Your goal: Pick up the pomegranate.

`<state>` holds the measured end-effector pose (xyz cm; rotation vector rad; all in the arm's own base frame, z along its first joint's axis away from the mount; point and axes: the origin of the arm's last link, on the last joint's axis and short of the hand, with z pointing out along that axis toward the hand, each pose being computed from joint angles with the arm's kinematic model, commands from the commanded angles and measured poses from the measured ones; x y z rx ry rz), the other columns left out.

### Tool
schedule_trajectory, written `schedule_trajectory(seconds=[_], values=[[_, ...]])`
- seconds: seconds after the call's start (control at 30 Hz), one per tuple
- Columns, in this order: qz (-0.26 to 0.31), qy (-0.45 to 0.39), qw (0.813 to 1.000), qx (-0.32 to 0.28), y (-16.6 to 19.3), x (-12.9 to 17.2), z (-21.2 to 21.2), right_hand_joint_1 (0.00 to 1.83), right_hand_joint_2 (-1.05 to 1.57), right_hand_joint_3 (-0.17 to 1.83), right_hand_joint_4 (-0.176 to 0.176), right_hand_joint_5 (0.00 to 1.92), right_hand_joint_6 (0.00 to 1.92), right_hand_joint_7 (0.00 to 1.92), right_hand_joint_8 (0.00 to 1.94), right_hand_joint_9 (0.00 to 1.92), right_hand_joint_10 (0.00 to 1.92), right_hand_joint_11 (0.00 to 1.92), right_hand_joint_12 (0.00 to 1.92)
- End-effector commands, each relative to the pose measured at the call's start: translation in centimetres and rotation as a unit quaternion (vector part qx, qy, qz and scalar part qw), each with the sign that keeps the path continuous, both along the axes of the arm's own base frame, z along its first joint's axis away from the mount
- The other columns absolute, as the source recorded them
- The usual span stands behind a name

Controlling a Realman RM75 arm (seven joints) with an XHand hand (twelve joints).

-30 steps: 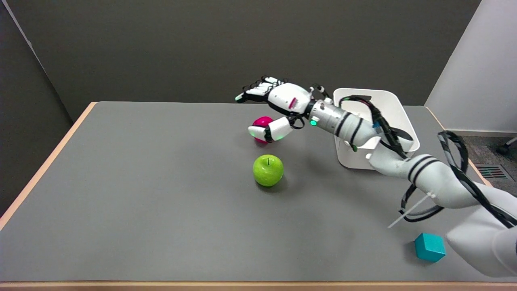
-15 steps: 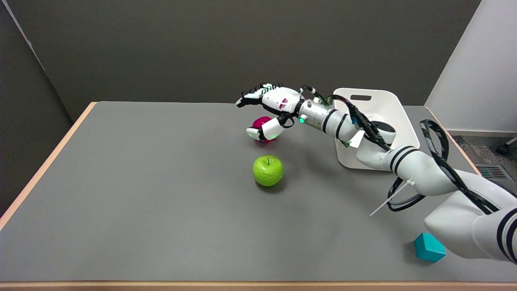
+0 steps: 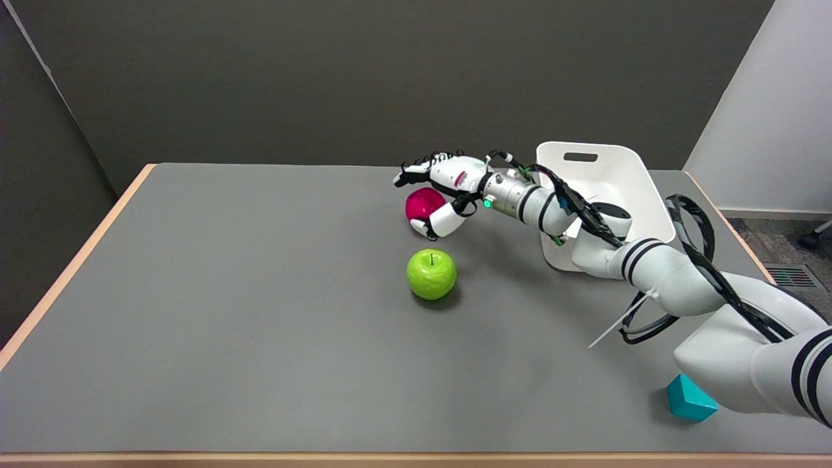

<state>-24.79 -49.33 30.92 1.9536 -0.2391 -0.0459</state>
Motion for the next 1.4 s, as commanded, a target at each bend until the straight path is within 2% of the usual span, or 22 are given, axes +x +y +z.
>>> schedule_trajectory(seconds=[0.03, 0.33, 0.47, 0.67, 0.9, 0.97, 1.0, 1.03, 1.07, 1.2, 1.4], values=[[-0.020, 0.001, 1.000, -0.007, 0.3, -1.5, -0.3, 0.62, 0.62, 1.01, 0.100, 0.23, 0.50, 0.32, 0.40, 0.26, 0.70, 0.12, 1.17], [-0.010, -0.001, 1.000, 0.004, 0.3, -0.9, -1.0, 0.77, 0.63, 0.98, 0.101, 0.25, 0.51, 0.36, 0.40, 0.34, 0.79, 0.19, 1.33], [-0.007, 0.000, 1.000, 0.005, 0.3, -0.7, -1.0, 0.84, 0.65, 0.98, 0.102, 0.27, 0.54, 0.42, 0.47, 0.43, 0.91, 0.31, 1.46], [-0.006, 0.000, 1.000, 0.011, 0.7, -0.9, -1.1, 0.93, 0.73, 0.94, 0.125, 0.37, 0.81, 0.56, 0.69, 0.56, 1.09, 0.47, 1.58], [-0.001, -0.008, 1.000, 0.013, 1.1, -0.9, -1.0, 0.99, 0.79, 0.90, 0.138, 0.42, 1.06, 0.68, 0.96, 0.67, 1.24, 0.55, 1.62], [0.005, -0.014, 1.000, 0.013, 1.2, -0.6, -0.8, 1.28, 1.05, 0.37, 0.125, 0.46, 1.12, 0.74, 1.37, 0.70, 1.26, 0.58, 1.66], [0.006, -0.015, 1.000, 0.013, 1.2, -0.6, -0.8, 1.26, 1.13, 0.26, 0.039, 0.48, 1.31, 0.77, 1.39, 0.72, 1.28, 0.59, 1.66], [0.013, -0.019, 1.000, 0.013, 1.2, -0.2, -0.7, 1.18, 1.19, 0.19, -0.072, 0.50, 1.56, 0.80, 1.36, 0.74, 1.29, 0.60, 1.67], [0.016, -0.024, 1.000, 0.012, 1.3, -0.1, -0.6, 1.15, 1.20, 0.19, -0.102, 0.51, 1.63, 0.81, 1.35, 0.74, 1.31, 0.60, 1.67], [0.043, -0.036, 0.998, 0.017, 1.6, 1.2, -0.3, 1.15, 1.19, 0.19, -0.071, 0.55, 1.62, 0.82, 1.32, 0.76, 1.33, 0.60, 1.67], [0.104, -0.047, 0.993, 0.025, 2.1, 4.5, -0.1, 1.16, 1.14, 0.27, -0.068, 0.57, 1.59, 0.84, 1.33, 0.79, 1.34, 0.62, 1.65]])
